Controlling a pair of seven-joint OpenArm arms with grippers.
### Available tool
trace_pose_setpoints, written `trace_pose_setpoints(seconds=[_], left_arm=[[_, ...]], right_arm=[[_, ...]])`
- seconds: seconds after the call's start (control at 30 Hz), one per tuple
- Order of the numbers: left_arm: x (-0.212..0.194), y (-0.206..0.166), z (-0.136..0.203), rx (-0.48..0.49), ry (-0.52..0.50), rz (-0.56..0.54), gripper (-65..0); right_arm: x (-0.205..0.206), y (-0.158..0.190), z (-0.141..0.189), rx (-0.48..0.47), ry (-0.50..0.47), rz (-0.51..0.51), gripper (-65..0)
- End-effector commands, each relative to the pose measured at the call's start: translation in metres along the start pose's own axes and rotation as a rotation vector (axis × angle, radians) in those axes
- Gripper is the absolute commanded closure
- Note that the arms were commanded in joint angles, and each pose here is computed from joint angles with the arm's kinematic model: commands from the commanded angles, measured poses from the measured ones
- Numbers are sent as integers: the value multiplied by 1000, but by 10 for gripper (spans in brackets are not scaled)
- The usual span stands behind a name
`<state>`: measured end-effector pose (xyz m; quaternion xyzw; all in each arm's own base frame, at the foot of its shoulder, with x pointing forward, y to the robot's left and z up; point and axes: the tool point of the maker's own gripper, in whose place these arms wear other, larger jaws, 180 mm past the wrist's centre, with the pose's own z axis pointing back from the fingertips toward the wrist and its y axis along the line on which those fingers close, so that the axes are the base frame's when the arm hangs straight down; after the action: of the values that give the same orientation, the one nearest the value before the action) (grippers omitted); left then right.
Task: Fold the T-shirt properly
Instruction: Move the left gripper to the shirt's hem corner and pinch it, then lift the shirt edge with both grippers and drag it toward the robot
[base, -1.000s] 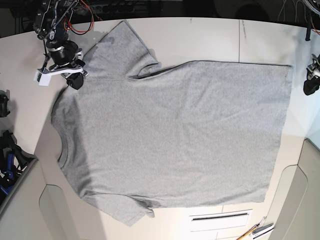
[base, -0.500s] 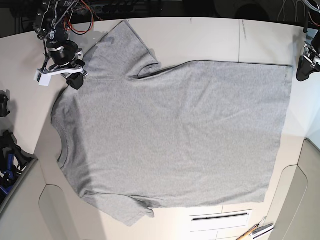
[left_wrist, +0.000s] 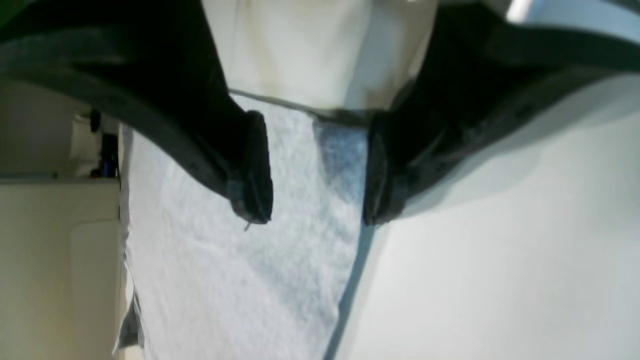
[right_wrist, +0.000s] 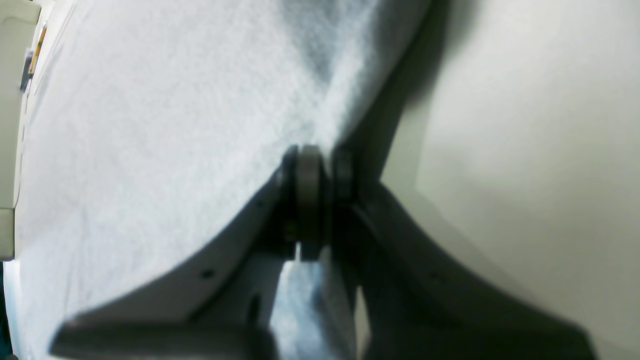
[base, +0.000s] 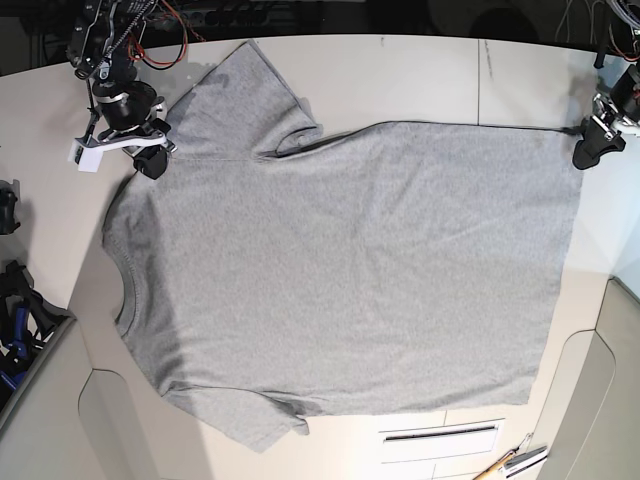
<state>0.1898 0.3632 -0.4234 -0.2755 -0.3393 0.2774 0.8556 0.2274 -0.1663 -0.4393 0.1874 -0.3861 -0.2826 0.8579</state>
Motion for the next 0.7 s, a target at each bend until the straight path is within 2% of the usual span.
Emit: trace_pose_setpoints(seconds=[0.0,0.37,0.67], left_arm=[[-20,9,2,42,96,0,-336],[-20,10,2,53,105,6,-336],[-12,-6,-1,31,106,-66,-335]], right_arm=[[-9,-5,2,-24,42,13,0],[-9,-5,2,-24,42,13,0],[-9,-5,2,-24,42,13,0]])
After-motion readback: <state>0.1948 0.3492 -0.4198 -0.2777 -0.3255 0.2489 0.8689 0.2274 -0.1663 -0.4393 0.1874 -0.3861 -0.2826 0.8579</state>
